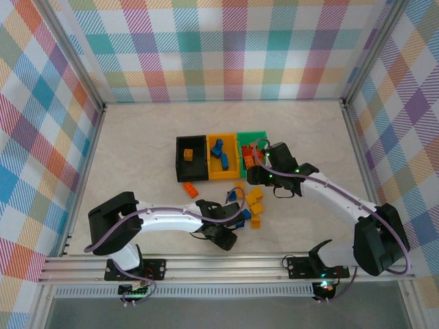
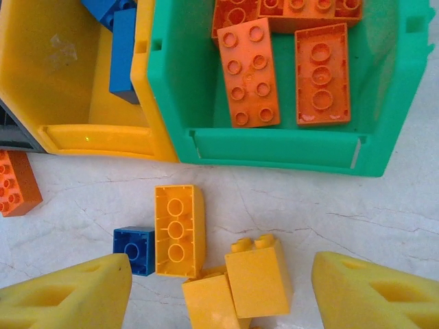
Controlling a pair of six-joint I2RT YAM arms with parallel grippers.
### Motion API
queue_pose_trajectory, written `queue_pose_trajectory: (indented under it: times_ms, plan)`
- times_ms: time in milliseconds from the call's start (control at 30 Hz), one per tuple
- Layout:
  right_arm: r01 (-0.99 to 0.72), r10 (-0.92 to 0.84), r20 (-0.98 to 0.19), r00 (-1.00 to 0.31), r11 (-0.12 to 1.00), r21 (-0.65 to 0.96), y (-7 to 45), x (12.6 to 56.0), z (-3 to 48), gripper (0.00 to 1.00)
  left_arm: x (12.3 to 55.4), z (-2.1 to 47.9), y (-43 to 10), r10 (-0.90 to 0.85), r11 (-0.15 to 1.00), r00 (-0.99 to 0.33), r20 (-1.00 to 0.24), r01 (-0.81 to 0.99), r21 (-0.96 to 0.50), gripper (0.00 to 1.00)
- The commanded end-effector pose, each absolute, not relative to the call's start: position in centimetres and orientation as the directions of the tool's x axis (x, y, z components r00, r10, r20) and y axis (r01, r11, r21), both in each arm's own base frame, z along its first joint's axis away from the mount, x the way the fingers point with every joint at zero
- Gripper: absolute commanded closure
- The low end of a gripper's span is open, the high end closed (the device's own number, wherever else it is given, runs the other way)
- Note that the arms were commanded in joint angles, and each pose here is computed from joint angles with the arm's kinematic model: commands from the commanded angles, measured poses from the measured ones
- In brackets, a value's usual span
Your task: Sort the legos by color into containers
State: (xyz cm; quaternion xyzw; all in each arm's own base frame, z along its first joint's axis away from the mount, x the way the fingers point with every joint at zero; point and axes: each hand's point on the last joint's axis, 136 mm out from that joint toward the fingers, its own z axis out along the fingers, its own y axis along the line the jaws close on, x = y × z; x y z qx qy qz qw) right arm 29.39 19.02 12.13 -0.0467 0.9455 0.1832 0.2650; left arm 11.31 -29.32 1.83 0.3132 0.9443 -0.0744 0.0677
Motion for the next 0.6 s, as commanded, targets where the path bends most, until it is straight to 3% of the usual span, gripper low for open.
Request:
queue_pose_trajectory:
  times_ms: [0,333,567]
  plan:
    - [-0.193,0.021,-0.531,-0.847,0.919,0.344,18.9,29.3,12.6,0.3,12.6,2.1,-30.7,0.609,0.769,-0.759,-0.23,0.636,-0.062,0.35]
    - [-0.195,0.031,-0.545,-0.838,0.916,0.351,18.4,29.3,13.2,0.3,13.6,1.4,-31.0,0.627,0.762,-0.743,-0.235,0.647,-0.01,0.3]
    - [-0.192,0.038,-0.548,-0.835,0.915,0.356,18.3,29.4,13.3,0.3,13.6,1.7,-31.2,0.634,0.751,-0.73,-0.255,0.659,-0.021,0.47]
